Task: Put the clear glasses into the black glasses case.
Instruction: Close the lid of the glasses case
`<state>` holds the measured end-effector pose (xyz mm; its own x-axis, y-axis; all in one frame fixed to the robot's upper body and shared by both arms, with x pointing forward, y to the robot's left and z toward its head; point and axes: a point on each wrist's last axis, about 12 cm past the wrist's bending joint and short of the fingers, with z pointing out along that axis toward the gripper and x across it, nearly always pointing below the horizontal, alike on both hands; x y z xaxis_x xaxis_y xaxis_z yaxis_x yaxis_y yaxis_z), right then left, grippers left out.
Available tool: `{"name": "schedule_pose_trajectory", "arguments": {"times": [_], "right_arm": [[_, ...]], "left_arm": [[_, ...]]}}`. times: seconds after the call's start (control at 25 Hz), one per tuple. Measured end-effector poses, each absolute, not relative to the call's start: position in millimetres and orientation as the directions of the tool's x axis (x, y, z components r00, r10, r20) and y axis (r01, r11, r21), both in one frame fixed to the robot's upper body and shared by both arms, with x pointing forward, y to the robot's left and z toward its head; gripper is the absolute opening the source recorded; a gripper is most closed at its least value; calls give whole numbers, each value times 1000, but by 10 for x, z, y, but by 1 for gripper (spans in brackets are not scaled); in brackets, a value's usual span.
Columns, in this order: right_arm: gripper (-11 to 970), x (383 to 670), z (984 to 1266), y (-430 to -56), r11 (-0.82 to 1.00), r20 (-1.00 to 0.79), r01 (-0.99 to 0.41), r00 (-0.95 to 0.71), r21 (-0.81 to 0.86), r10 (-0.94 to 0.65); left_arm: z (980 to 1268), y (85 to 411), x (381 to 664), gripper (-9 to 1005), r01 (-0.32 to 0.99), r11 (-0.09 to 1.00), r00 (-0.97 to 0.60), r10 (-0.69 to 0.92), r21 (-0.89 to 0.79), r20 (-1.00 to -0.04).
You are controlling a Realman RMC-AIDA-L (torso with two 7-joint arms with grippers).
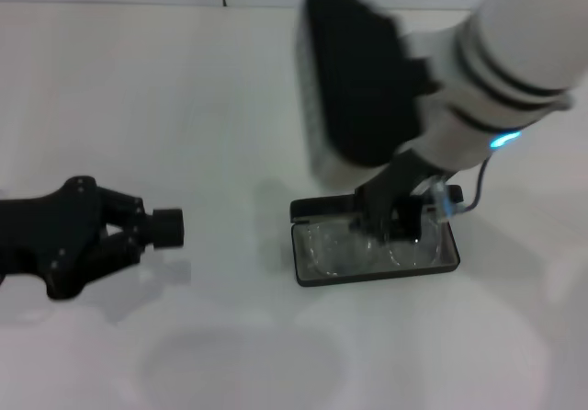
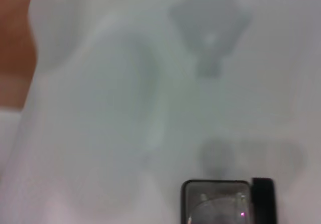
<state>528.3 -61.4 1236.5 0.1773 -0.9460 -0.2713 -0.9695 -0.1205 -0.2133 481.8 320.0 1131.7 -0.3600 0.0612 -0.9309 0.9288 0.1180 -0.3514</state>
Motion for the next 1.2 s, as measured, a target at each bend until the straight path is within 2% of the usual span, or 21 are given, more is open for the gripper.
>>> {"name": "schedule_pose_trajectory", "arguments": {"times": [0.24, 0.4, 0.52, 0.56, 0.6, 0.64, 0.68, 0.88, 1.2], "right_arm": [[147, 5120, 12644, -1197, 68, -499, -934, 125, -351, -858], [148, 5126, 12744, -1668, 246, -699, -885, 116, -395, -706], [148, 5148, 12751, -2032, 387, -812, -841, 99, -377, -576], [148, 5152, 12696, -2368, 481, -875, -814, 66, -326, -480], [148, 5152, 12696, -2368, 481, -875, -814, 66, -326, -480], [148, 5149, 12668, -2489, 510, -896, -807, 51, -296, -440], [148, 5152, 12634, -2598, 534, -917, -805, 29, -258, -399], [149, 5176, 12344, -3247, 650, -984, -759, -92, -32, -155], [149, 5097, 11975, -3662, 690, -996, -719, -86, 88, 38]], "left_arm": [[11470, 3140, 4978, 43, 932, 133, -338, -26, -338, -941], [11529, 3115, 5035, 72, 934, 138, -325, -51, -328, -945], [11581, 2984, 5192, 109, 936, 143, -319, -48, -323, -946], [11580, 2879, 5290, 122, 933, 151, -326, -30, -326, -945], [11580, 2879, 5290, 134, 933, 151, -326, -30, -326, -945], [11567, 2755, 5382, 146, 931, 159, -332, -4, -328, -943], [11512, 2489, 5534, 147, 928, 173, -344, 63, -330, -937], [11377, 2036, 5751, 154, 924, 179, -368, 190, -337, -910], [11143, 1640, 5797, 211, 920, 177, -389, 287, -351, -875]]}}
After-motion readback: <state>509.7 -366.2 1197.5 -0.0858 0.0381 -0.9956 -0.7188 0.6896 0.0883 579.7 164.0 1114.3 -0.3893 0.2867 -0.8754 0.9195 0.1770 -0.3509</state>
